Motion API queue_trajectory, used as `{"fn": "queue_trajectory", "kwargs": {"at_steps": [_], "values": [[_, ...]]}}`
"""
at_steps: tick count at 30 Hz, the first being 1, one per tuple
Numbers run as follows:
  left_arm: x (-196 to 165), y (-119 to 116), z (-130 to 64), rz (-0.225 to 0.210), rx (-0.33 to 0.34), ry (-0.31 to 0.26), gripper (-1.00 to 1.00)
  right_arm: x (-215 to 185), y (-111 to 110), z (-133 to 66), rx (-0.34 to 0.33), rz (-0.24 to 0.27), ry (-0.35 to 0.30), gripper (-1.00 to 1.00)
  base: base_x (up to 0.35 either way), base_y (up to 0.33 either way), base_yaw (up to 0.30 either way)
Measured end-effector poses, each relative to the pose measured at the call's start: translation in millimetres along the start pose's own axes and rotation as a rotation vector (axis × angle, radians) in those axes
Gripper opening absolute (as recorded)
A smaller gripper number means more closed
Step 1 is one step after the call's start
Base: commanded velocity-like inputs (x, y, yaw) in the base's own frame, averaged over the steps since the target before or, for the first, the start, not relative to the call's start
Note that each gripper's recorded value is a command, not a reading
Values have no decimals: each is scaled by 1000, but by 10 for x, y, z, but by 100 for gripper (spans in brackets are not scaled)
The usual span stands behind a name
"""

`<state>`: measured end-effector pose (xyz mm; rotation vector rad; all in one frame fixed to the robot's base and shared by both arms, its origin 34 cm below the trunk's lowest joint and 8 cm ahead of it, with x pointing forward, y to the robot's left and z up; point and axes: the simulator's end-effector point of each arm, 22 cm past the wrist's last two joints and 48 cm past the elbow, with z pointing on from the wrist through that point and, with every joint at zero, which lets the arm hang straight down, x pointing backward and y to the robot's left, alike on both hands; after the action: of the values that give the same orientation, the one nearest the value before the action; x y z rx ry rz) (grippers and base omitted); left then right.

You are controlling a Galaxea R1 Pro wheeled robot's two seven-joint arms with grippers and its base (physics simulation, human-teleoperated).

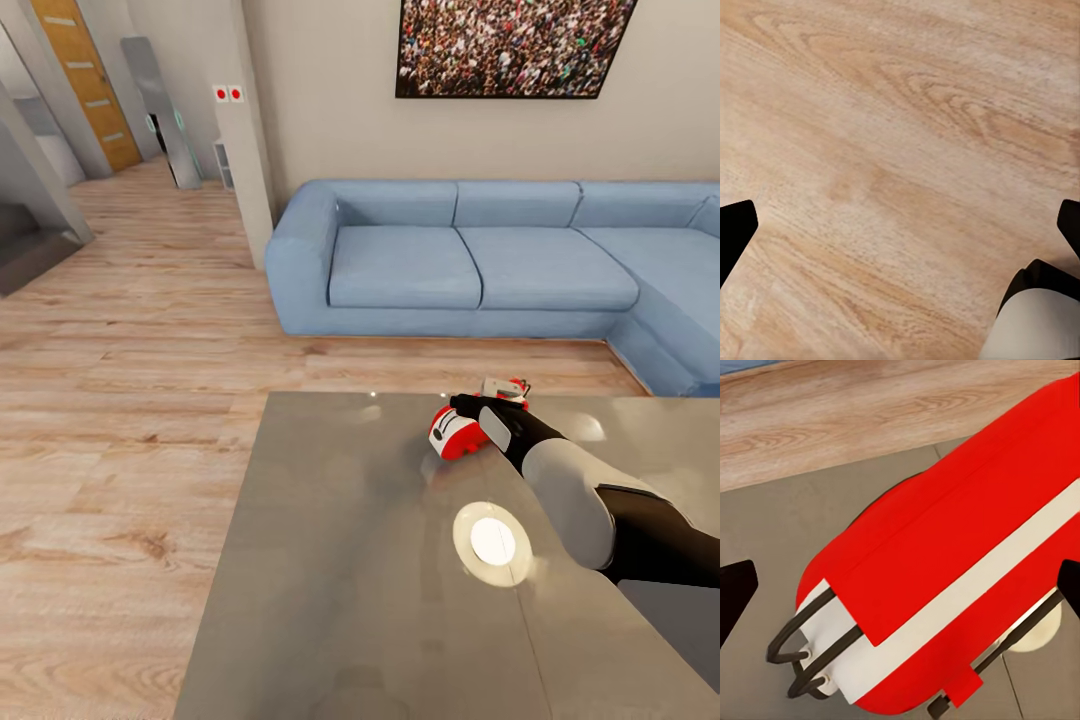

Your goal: Turn on the radio receiver that's on the table in the living room.

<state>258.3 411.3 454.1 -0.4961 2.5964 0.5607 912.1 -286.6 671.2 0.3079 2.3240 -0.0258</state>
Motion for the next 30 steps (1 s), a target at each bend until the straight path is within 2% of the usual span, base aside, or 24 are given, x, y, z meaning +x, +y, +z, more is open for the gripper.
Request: {"fn": "queue_trajectory", "kwargs": {"at_steps": [30], "values": [[10, 32, 6, 3, -6, 2, 100, 34, -2, 28, -1, 0, 4, 100, 0, 0, 0]]}}
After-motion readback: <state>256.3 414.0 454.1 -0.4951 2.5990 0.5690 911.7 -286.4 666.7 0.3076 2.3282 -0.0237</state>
